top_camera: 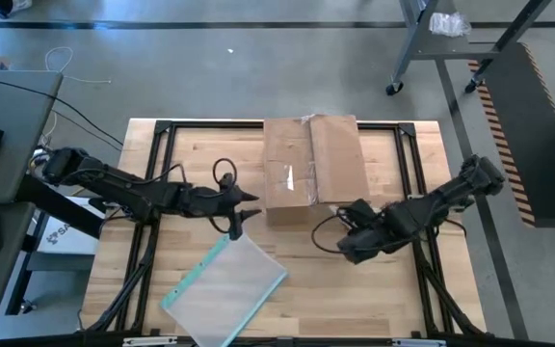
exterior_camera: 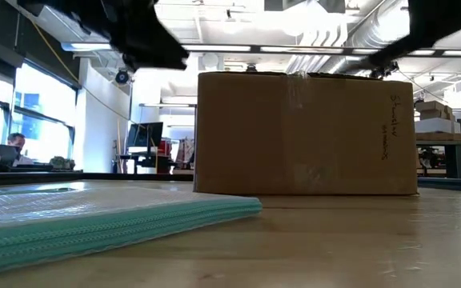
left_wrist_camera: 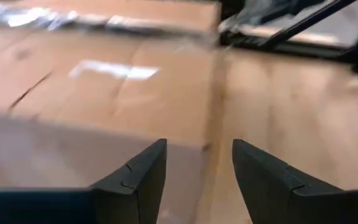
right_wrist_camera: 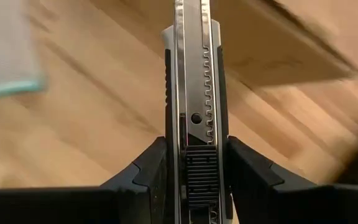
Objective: Unpack boxes
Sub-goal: Open the cardboard box using the black cutter
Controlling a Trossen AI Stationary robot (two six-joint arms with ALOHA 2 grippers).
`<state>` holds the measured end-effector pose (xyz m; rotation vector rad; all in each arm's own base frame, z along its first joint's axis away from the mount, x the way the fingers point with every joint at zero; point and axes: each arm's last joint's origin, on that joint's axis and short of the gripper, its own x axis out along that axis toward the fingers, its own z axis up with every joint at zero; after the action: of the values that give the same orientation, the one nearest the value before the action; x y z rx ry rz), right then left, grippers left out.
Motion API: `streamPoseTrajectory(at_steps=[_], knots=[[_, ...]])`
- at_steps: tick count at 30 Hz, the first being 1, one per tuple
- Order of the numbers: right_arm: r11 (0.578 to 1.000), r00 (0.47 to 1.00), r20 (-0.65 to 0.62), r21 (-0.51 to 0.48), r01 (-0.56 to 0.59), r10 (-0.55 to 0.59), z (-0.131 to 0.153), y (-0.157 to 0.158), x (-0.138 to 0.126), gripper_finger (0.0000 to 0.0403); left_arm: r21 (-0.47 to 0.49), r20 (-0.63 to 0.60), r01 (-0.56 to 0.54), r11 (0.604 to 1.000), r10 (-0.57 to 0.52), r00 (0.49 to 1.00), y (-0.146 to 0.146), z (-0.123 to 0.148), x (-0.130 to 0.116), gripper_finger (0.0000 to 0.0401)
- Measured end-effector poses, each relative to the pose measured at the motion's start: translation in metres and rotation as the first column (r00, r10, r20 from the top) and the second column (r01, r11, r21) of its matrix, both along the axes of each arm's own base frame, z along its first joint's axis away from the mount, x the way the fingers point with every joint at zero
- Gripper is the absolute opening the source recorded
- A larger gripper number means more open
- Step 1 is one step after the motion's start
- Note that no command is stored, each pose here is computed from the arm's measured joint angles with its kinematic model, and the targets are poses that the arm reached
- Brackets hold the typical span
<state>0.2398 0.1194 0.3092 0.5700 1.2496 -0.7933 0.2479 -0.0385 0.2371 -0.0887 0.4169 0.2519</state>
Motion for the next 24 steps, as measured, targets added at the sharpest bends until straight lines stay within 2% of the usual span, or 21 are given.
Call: streamPoseTrajectory(at_steps=[4, 11, 15, 24], knots=[[1.0, 0.997, -0.074, -0.029, -0.002, 0.0, -0.003, -0.002, 0.014, 0.0113, -0.002, -0.057, -0.036, 0.999, 0.035, 0.998, 0.006, -0.006, -0.002, 0.0162], [0.997, 0.995, -0.078, -0.021, -0.069, 0.067, -0.001, -0.007, 0.043, 0.0113, 0.052, -0.102, -0.021, 0.998, 0.026, 0.994, 0.009, -0.017, 0.008, 0.0162], [0.994, 0.992, -0.074, -0.015, -0.105, 0.103, 0.0, -0.013, 0.055, 0.0113, 0.049, -0.094, 0.002, 0.999, 0.002, 0.996, 0.008, -0.025, 0.017, 0.0162], [0.978, 0.976, -0.055, 0.026, -0.207, 0.209, -0.001, -0.018, 0.063, 0.0113, 0.033, -0.092, 0.032, 0.999, -0.029, 0.995, 0.004, -0.043, 0.033, 0.0162]])
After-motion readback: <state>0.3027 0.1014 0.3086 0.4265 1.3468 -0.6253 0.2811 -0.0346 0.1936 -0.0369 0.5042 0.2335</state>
